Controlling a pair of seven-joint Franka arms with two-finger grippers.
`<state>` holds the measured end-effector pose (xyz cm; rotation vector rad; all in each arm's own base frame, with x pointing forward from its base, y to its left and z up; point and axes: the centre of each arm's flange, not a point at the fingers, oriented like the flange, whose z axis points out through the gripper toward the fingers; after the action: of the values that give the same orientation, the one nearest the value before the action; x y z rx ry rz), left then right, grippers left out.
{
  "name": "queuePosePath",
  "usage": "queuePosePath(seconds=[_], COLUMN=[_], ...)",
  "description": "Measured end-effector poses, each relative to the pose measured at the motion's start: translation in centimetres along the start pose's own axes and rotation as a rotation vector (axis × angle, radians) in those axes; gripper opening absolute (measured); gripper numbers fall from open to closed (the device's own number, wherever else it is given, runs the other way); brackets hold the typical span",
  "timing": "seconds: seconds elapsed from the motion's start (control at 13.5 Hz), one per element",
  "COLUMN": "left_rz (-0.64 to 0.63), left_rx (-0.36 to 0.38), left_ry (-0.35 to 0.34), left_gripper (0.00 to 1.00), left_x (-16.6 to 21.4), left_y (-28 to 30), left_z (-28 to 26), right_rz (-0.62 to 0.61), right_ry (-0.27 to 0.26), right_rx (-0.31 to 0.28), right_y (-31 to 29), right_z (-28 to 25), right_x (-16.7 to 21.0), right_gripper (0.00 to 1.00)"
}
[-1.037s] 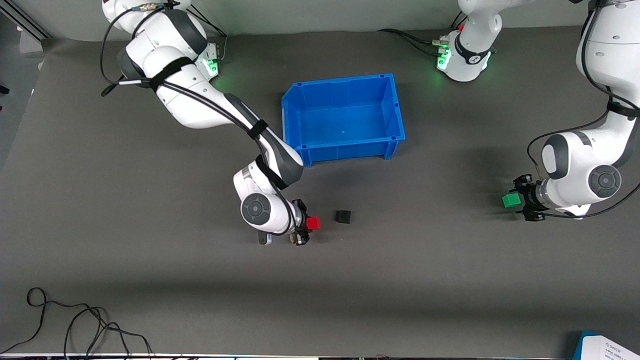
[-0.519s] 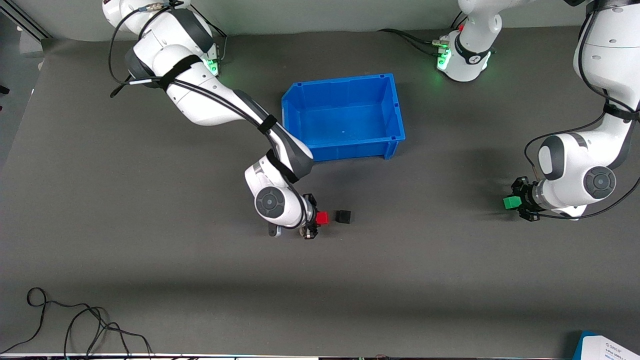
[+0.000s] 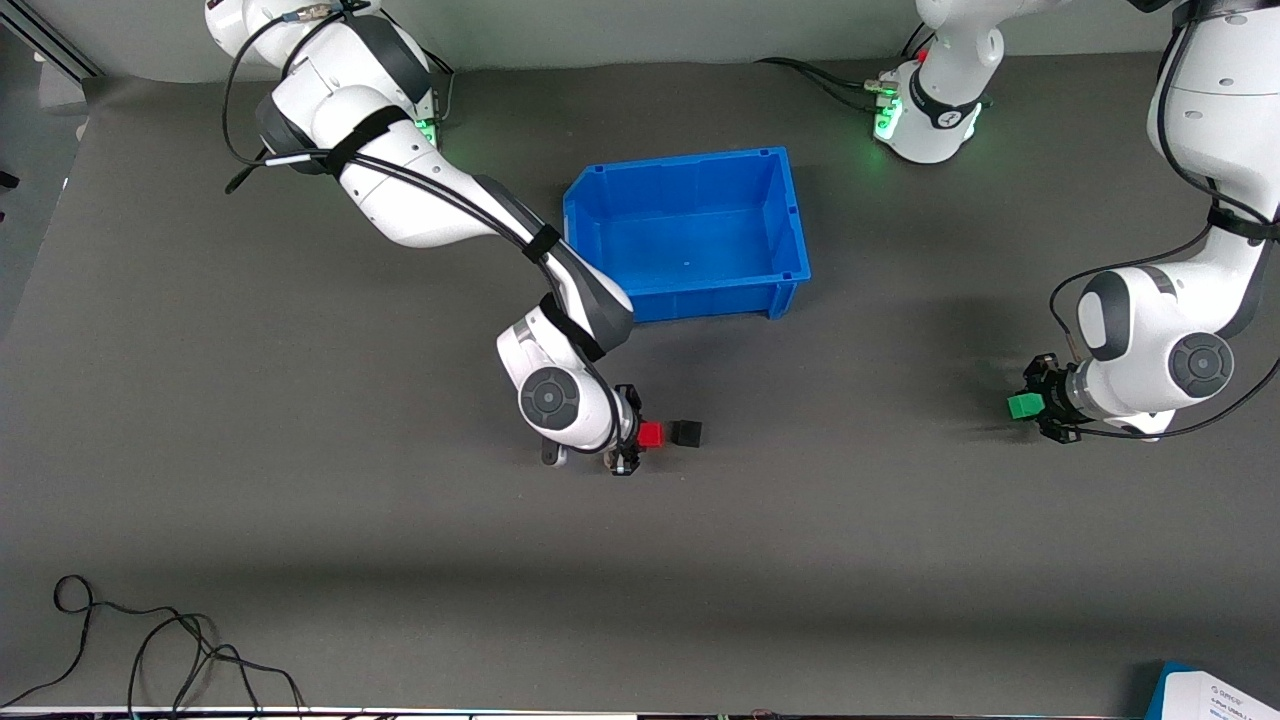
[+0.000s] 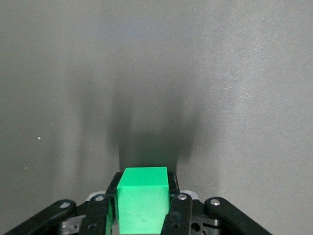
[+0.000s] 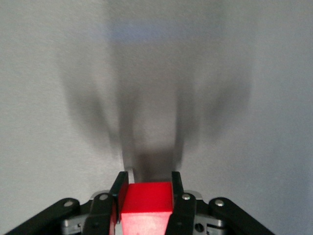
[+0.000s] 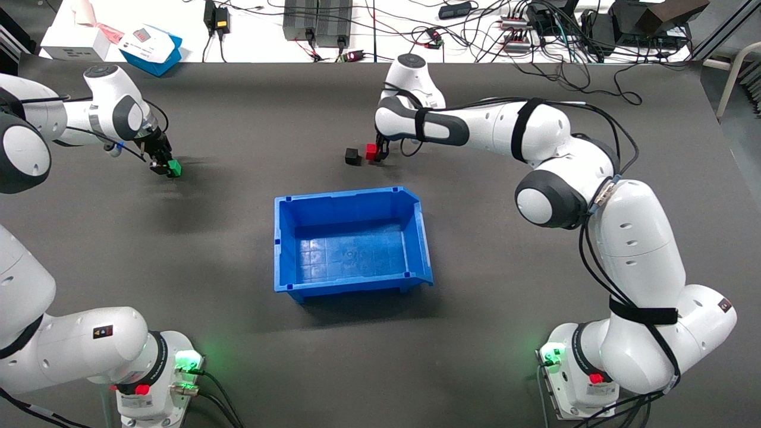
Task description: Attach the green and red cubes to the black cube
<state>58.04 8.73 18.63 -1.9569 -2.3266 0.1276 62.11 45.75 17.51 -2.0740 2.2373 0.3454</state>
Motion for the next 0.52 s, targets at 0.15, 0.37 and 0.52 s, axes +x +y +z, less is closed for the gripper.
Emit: queuePosePath(seconds=[0.15,0.37,0.52], left_rz=[0.003,0.027,0.036], left_rx=[-0.013,-0.019,-0.036], left_ry=[0.001,0.006,0.011], left_gripper=[0.37,0.37,0.37], left_x=[-0.2,-2.9,-6.1], left_y=[0.5,1.7,2.0], left_z=[-1.4,-4.4,-5.8], right_rz=[0.005,0.007,0.011], right_ry=[0.003,0.006,-0.002], right_rx=[-0.004,-0.005,0.014], right_y=[0.8,1.0,0.7], right_z=[0.8,1.3,1.2], right_x=[-0.7,-1.0,-0.8], right_gripper=[0.39,0.39,0.39])
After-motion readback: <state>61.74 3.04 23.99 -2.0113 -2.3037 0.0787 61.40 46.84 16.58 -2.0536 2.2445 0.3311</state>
